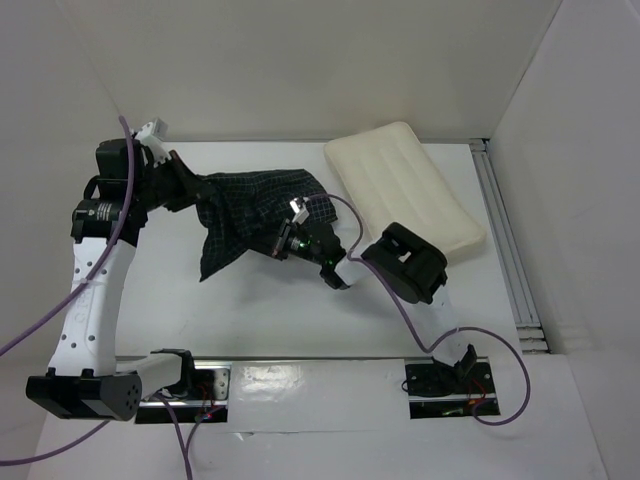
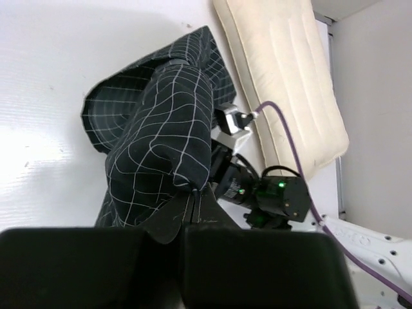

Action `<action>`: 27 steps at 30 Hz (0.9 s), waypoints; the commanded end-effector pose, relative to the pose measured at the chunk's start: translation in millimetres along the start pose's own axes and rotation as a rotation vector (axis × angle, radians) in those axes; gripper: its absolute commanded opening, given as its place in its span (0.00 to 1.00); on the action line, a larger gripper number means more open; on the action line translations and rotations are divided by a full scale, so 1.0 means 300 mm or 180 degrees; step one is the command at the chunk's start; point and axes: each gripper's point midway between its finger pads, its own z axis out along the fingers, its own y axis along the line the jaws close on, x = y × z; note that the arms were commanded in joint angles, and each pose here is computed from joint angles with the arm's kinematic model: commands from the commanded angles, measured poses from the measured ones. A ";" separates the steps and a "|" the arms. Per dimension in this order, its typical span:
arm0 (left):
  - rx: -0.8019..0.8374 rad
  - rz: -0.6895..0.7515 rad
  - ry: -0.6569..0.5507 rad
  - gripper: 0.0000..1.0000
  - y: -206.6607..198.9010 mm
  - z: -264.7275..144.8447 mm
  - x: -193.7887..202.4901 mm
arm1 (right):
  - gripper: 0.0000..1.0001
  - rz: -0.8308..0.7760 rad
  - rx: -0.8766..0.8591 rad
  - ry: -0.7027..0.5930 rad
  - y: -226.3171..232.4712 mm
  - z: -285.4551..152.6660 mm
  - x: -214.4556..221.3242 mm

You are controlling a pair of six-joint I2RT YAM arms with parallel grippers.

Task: Put the pillow into the pillowcase

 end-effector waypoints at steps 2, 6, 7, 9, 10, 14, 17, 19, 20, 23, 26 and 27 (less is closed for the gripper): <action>-0.0238 0.0086 -0.0342 0.00 0.022 -0.044 -0.078 | 0.00 -0.0312 -0.0425 -0.0249 0.175 -0.010 -0.169; -0.0708 -0.0016 -0.0686 0.00 0.106 -0.057 -0.221 | 0.00 -0.0837 0.0026 -0.0073 0.175 0.003 -0.344; -0.0804 -0.0091 -0.0810 0.00 0.130 -0.071 -0.272 | 0.00 -0.1098 -0.0088 -0.0216 0.275 0.033 -0.480; -0.0791 -0.0074 -0.1054 0.00 0.104 -0.110 -0.392 | 0.00 -0.1302 0.0068 -0.0089 0.281 0.049 -0.573; -0.0784 -0.0063 -0.1168 0.00 0.094 -0.135 -0.436 | 0.00 -0.1512 -0.0226 -0.0101 0.437 0.068 -0.657; -0.0706 0.0025 -0.1621 0.00 0.021 -0.276 -0.565 | 0.00 -0.1814 -0.0543 -0.0169 0.615 -0.008 -0.821; -0.0630 0.0119 -0.1762 0.00 -0.032 -0.362 -0.557 | 0.00 -0.1929 -0.0728 0.0035 0.706 -0.079 -0.806; -0.0584 0.0083 -0.1538 0.00 -0.013 -0.329 -0.481 | 0.00 -0.1909 -0.0732 0.0144 0.705 -0.124 -0.779; -0.0520 0.0041 -0.1414 0.00 -0.009 -0.312 -0.434 | 0.00 -0.1810 -0.0626 0.0217 0.666 -0.176 -0.760; -0.0207 -0.0109 -0.0787 0.00 0.029 -0.215 -0.185 | 0.00 -0.1574 -0.0198 0.0437 0.486 -0.264 -0.678; 0.0252 -0.0356 -0.0227 0.00 0.044 -0.124 0.097 | 0.00 -0.1421 0.0340 0.0567 0.308 -0.389 -0.593; 0.0406 -0.0403 -0.0083 0.03 0.034 -0.108 0.171 | 0.00 -0.1410 0.0481 0.0522 0.275 -0.439 -0.609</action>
